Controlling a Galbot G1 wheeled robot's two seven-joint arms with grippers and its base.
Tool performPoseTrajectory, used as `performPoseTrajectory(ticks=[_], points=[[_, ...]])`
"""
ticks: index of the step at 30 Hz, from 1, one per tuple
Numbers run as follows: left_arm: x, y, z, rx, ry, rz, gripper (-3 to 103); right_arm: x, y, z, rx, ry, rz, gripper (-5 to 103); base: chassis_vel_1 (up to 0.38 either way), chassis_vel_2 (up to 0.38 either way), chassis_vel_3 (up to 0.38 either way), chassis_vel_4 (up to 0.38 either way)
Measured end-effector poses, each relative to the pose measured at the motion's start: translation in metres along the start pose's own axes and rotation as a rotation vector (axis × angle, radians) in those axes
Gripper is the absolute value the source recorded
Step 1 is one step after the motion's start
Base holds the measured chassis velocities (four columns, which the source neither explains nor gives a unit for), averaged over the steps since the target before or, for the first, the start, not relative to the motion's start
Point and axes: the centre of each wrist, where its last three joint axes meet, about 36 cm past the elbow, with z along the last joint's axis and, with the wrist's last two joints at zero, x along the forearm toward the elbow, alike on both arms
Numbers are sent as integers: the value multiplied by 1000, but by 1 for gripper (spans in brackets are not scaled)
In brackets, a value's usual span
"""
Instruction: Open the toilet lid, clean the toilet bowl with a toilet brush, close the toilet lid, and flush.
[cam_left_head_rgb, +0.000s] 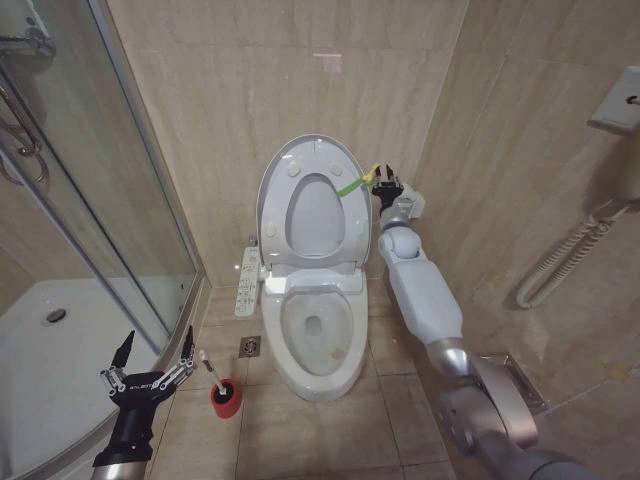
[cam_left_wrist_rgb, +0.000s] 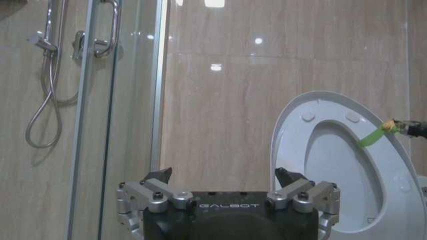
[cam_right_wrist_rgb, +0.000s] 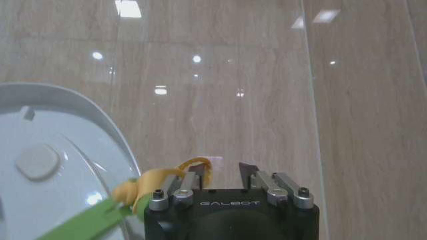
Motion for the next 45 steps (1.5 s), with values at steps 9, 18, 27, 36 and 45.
performPoseTrajectory(ticks=[9, 18, 27, 36, 45], points=[[0, 0, 0, 0, 0, 0, 100, 21, -5, -24, -15, -27, -12, 47, 0, 0, 0, 0], [0, 0, 0, 0, 0, 0, 100, 65, -19, -27, -1, 14, -23, 99, 0, 0, 0, 0], [0, 0, 0, 0, 0, 0, 100, 141, -34, -69, -29, 81, -21, 100, 0, 0, 0, 0], [0, 0, 0, 0, 0, 0, 100, 246, -38, -62, -81, 198, -53, 100, 0, 0, 0, 0], [0, 0, 0, 0, 0, 0, 100, 308, -37, -65, -61, 238, -82, 100, 0, 0, 0, 0]])
